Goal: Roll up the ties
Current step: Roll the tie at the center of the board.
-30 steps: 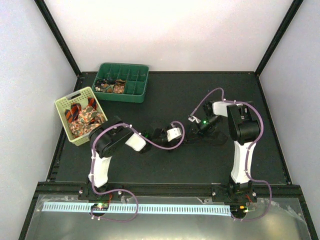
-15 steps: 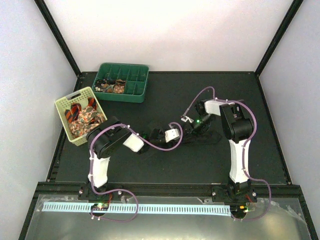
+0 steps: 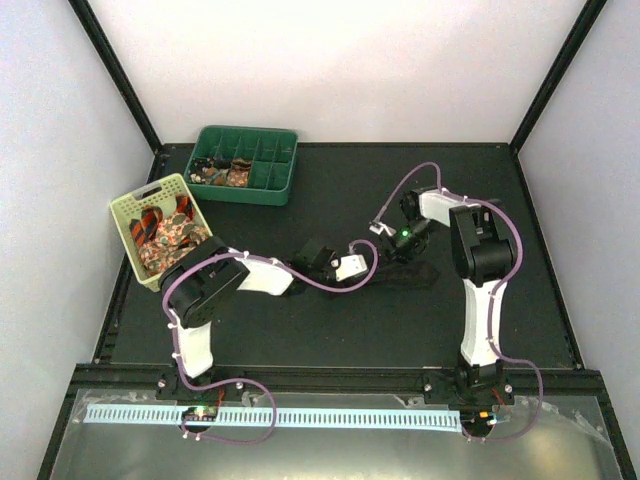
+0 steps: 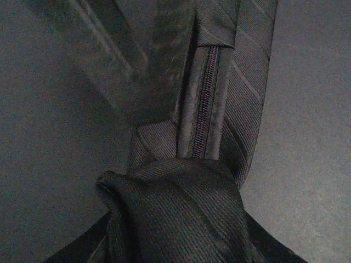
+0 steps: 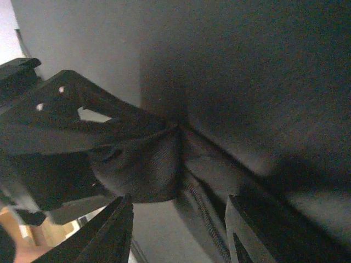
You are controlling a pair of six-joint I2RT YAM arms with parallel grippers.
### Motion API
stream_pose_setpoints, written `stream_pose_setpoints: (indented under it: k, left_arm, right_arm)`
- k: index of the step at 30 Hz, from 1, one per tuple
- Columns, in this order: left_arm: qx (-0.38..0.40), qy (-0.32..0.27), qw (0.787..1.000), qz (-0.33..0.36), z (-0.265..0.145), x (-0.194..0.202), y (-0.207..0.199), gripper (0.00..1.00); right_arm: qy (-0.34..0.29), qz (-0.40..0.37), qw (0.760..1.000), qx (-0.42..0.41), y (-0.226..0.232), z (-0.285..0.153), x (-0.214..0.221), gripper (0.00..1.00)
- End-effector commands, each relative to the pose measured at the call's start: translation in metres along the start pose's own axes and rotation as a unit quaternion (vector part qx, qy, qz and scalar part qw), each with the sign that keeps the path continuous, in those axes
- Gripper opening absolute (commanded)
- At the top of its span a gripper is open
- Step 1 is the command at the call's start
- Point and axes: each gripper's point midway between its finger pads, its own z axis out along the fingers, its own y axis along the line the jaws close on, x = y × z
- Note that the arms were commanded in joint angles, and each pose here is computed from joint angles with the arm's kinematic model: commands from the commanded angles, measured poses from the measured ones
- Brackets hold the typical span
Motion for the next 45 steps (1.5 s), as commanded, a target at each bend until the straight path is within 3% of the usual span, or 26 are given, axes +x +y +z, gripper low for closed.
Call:
stream_pose_setpoints:
  k: [1, 13, 15, 19, 23, 26, 29, 31, 45]
  left_arm:
    - [0.000, 0.116, 0.993, -0.011, -0.007, 0.055, -0.009, 0.35]
    - [0.004, 0.135, 0.991, 0.000, -0.002, 0.060, -0.012, 0.36]
    - [0.003, 0.135, 0.991, 0.001, -0.001, 0.060, -0.013, 0.36]
    - [0.000, 0.140, 0.990, 0.001, -0.001, 0.061, -0.011, 0.36]
    - [-0.007, 0.138, 0.990, -0.005, 0.000, 0.060, -0.008, 0.41]
    - [-0.017, 0.096, 0.995, -0.024, -0.006, 0.042, 0.000, 0.55]
    - [-0.003, -0.014, 0.999, -0.042, -0.028, -0.001, 0.005, 0.71]
    - [0.004, -0.069, 0.997, -0.030, -0.041, -0.021, 0.001, 0.76]
    - [0.044, -0.148, 0.987, -0.035, -0.018, -0.043, -0.006, 0.81]
  right_arm:
    - [-0.008, 0.006, 0.999, -0.044, 0.029, -0.005, 0.007, 0.48]
    - [-0.005, 0.023, 0.999, -0.033, 0.025, 0.030, -0.007, 0.38]
    - [-0.002, 0.025, 0.999, -0.020, 0.020, 0.033, -0.006, 0.31]
    - [0.011, 0.022, 1.000, 0.008, 0.011, 0.032, 0.004, 0.05]
    - [0.019, 0.021, 0.999, 0.023, 0.003, 0.028, 0.019, 0.02]
    - [0.023, 0.035, 0.999, 0.035, -0.010, 0.027, 0.027, 0.02]
    - [0.024, 0.052, 0.997, 0.049, -0.024, 0.025, 0.031, 0.02]
    - [0.027, 0.057, 0.996, 0.062, -0.031, 0.024, 0.034, 0.02]
    - [0.023, 0.042, 0.994, 0.095, -0.051, 0.028, 0.034, 0.02]
